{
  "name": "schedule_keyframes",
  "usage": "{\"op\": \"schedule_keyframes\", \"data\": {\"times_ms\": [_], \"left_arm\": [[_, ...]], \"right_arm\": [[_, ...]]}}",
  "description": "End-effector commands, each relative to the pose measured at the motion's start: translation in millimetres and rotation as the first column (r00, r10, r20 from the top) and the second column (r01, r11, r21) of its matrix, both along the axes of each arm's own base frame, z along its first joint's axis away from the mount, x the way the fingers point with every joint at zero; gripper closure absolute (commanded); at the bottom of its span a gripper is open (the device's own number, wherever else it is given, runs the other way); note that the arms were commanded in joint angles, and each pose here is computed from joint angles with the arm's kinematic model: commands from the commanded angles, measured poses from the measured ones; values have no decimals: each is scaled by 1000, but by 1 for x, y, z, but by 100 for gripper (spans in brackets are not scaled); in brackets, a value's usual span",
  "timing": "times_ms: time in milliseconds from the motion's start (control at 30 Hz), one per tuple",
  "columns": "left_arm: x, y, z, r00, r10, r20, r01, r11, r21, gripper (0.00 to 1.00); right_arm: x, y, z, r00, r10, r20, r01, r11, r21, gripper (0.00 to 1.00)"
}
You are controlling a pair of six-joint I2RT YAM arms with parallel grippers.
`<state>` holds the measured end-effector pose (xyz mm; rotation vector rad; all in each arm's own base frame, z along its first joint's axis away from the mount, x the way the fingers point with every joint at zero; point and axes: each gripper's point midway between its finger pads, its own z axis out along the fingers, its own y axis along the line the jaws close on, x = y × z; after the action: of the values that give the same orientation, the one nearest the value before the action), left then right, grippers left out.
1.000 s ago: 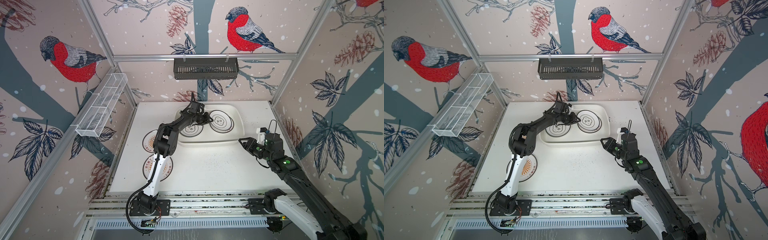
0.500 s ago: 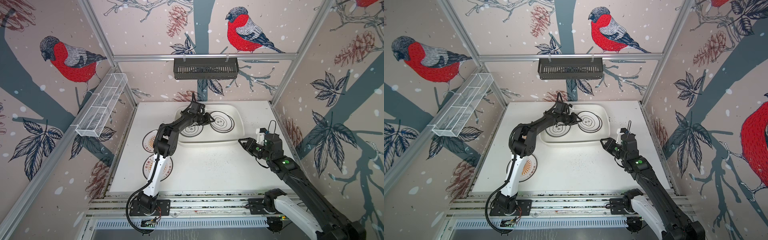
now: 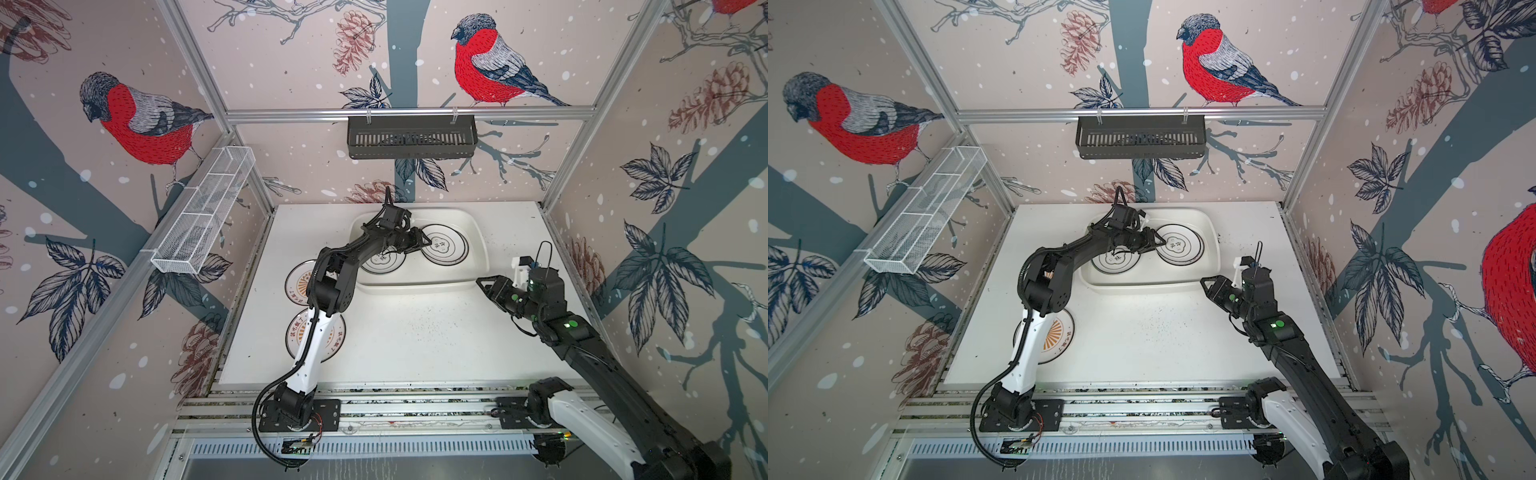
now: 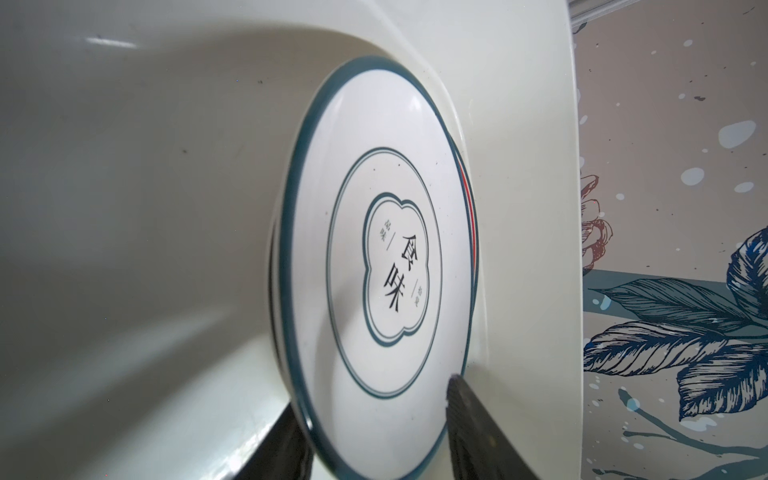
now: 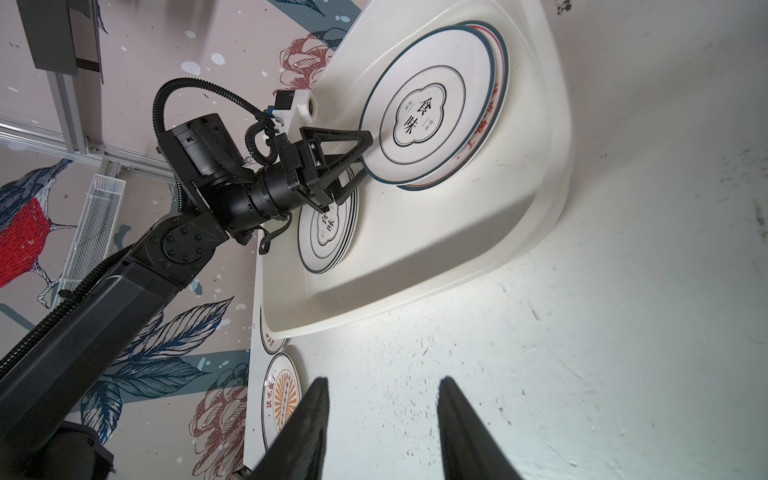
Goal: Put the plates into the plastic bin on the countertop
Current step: 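Lower the cloud-motif plate with the left gripper onto the sunburst plate in the bin, then open the left gripper and lift it out of the bin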
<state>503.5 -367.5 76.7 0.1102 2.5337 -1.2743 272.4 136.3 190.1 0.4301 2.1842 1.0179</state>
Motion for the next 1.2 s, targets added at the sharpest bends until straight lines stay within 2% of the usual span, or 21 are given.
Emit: {"op": "schedule_keyframes", "data": {"times_ms": [0,600,1167], "left_arm": [[2,-6,16,999,-12,46,14,999,-36,48],[-9,-10,18,999,-24,41,26,999,-35,40],[-16,-4,12,999,-10,32,10,1000,7,35]], "right_arm": [[2,2,6,1000,8,23,-8,1000,16,55],[-1,2,10,999,6,37,-7,1000,24,55],[-4,0,12,999,3,44,-4,999,32,55]]}}
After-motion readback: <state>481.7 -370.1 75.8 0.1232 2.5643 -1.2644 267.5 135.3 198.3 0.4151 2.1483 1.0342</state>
